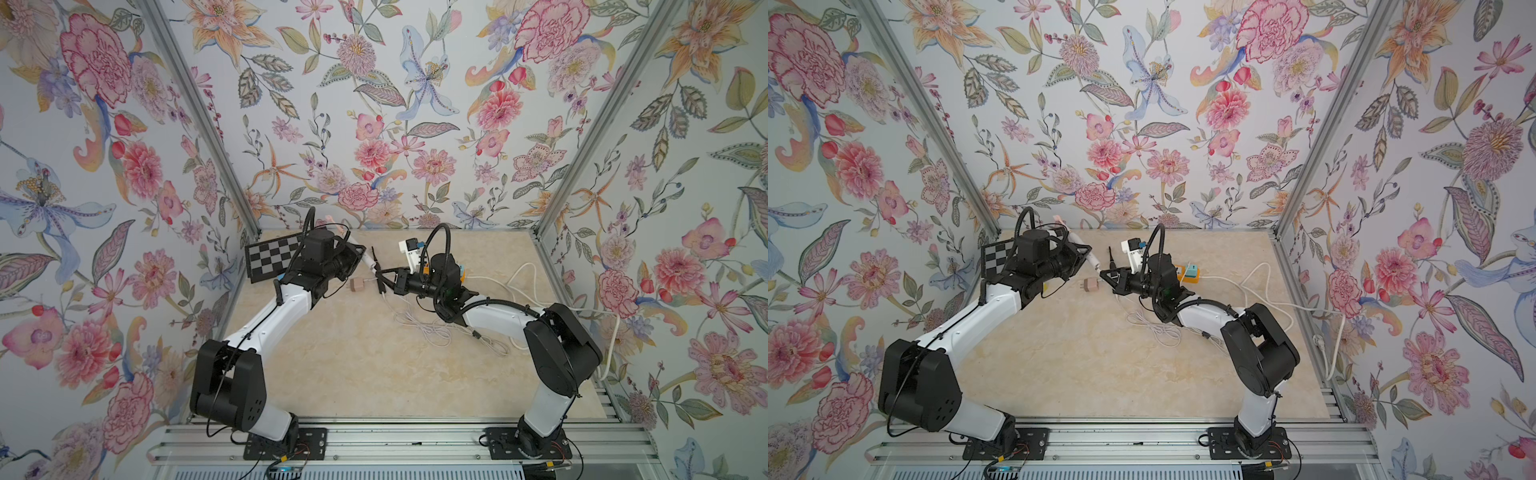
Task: Charge the electric toothbrush
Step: Insert the charging cable into the electric toothbrush.
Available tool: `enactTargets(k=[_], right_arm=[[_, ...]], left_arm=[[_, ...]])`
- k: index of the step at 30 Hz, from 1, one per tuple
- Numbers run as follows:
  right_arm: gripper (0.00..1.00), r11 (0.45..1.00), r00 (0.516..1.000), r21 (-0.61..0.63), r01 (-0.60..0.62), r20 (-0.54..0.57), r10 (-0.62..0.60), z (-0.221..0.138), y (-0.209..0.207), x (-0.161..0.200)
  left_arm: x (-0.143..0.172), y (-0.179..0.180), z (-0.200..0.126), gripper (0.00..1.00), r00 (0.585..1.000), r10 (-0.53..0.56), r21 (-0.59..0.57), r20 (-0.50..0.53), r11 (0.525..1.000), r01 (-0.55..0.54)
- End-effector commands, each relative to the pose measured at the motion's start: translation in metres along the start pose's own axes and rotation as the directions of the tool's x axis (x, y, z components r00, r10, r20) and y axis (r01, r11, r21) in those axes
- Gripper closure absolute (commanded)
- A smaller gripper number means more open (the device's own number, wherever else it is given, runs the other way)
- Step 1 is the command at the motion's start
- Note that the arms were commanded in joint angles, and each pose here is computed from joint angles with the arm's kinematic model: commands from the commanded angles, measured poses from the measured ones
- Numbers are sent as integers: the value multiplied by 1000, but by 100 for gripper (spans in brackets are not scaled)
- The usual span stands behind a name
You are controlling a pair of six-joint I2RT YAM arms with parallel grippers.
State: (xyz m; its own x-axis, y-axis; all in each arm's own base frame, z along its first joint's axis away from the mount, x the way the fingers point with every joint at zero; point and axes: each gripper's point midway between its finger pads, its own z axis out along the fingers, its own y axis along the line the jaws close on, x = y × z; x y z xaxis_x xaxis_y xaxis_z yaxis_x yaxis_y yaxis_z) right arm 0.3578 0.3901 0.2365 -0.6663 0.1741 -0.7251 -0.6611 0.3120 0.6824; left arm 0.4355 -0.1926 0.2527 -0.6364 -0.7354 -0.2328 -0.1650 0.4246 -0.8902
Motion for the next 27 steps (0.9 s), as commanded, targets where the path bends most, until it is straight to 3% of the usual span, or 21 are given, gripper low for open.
enactTargets(k=[1,27], right_arm=[[100,999,997,-24,24,79,-22,-6,3,-29],[100,994,998,-110,20,60,-13,-1,23,-35]], left_arm=[[16,-10,-2,100,999,2,47,-44,999,0],[24,-11,2,100,998,10,61,-59,998,-6]])
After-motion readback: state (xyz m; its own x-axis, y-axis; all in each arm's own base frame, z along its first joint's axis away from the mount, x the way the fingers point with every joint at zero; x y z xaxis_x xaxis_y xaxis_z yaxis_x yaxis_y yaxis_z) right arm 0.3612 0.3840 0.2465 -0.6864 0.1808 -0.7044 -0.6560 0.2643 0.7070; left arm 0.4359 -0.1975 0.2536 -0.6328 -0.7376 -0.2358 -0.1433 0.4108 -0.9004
